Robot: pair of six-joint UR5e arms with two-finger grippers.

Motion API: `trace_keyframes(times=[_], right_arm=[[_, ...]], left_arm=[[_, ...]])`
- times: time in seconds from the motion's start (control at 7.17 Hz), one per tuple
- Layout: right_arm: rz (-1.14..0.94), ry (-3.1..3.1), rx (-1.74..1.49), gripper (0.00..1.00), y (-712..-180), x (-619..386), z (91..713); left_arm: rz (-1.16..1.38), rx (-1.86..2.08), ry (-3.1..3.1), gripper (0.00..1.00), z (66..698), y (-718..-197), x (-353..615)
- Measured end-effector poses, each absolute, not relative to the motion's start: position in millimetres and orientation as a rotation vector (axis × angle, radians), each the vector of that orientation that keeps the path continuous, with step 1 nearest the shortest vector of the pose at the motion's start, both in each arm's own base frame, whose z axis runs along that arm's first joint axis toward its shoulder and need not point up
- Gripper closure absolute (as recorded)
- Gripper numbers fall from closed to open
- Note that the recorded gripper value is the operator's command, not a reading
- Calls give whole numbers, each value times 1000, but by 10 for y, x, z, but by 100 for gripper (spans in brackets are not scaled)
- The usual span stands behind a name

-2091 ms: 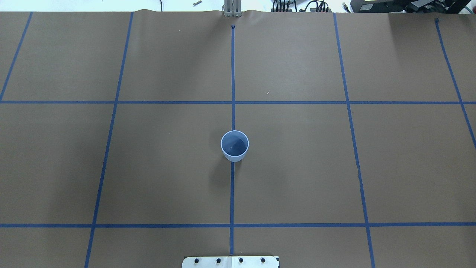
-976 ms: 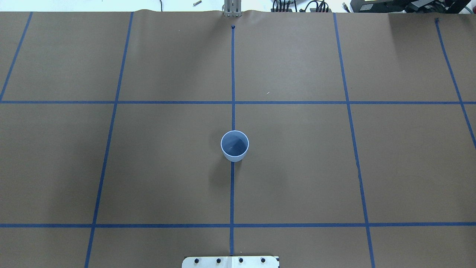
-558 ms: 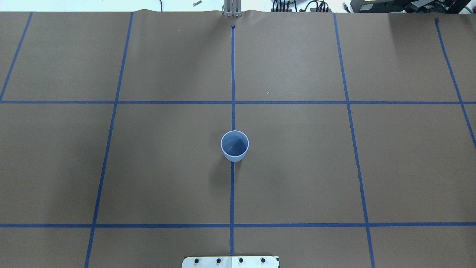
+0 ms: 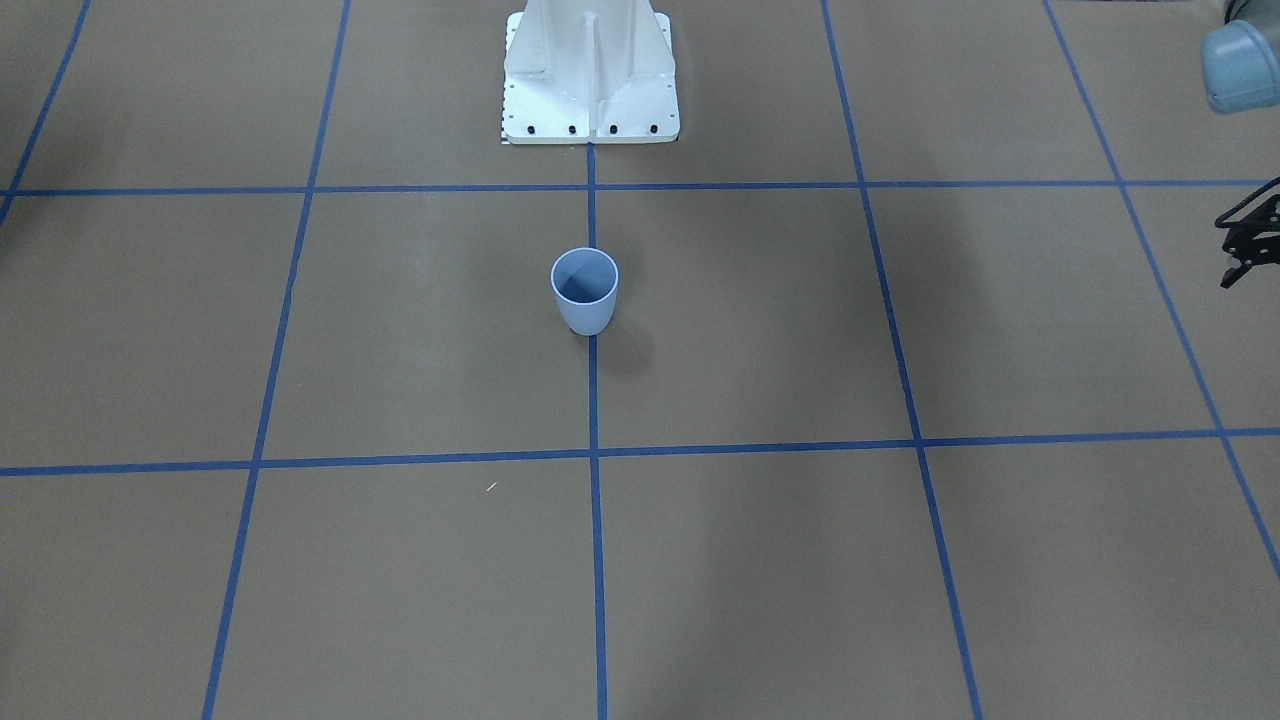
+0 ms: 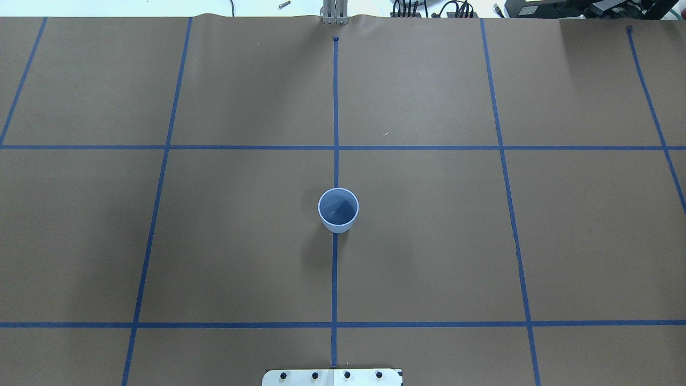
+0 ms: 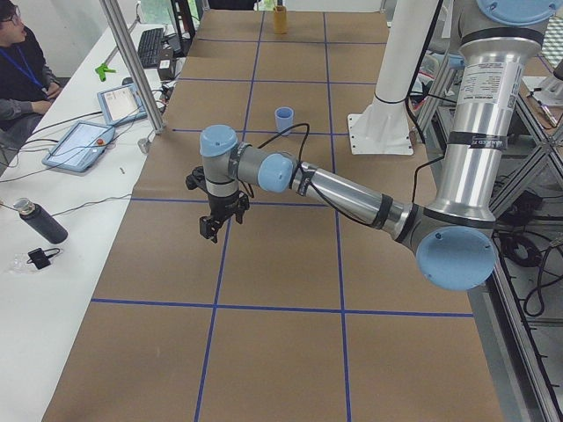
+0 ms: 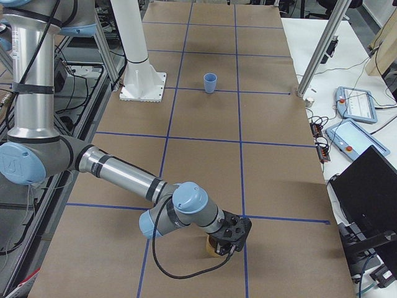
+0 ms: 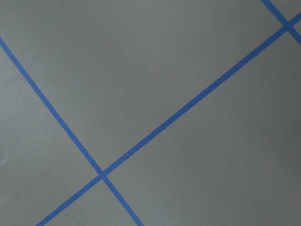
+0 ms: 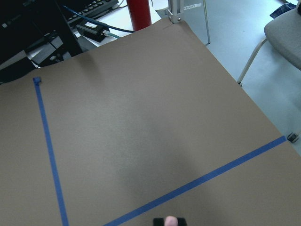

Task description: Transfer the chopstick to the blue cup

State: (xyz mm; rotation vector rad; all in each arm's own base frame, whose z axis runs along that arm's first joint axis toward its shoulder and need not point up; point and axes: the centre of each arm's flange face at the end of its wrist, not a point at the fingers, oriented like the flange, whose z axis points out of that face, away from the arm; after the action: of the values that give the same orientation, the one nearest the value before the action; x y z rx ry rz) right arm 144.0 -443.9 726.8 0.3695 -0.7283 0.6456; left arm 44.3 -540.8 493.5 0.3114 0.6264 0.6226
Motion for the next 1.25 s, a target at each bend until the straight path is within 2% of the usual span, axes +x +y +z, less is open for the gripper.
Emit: trace_keyframes(times=[0.84, 1.25], right_arm=[[651, -737, 458, 100, -4146, 2320, 6827], [620, -713, 449, 100, -4324, 2511, 6056]], left_arm=[[618, 303, 628, 1, 4981, -5405, 431], [471, 272, 618, 1, 5182, -5454, -47]])
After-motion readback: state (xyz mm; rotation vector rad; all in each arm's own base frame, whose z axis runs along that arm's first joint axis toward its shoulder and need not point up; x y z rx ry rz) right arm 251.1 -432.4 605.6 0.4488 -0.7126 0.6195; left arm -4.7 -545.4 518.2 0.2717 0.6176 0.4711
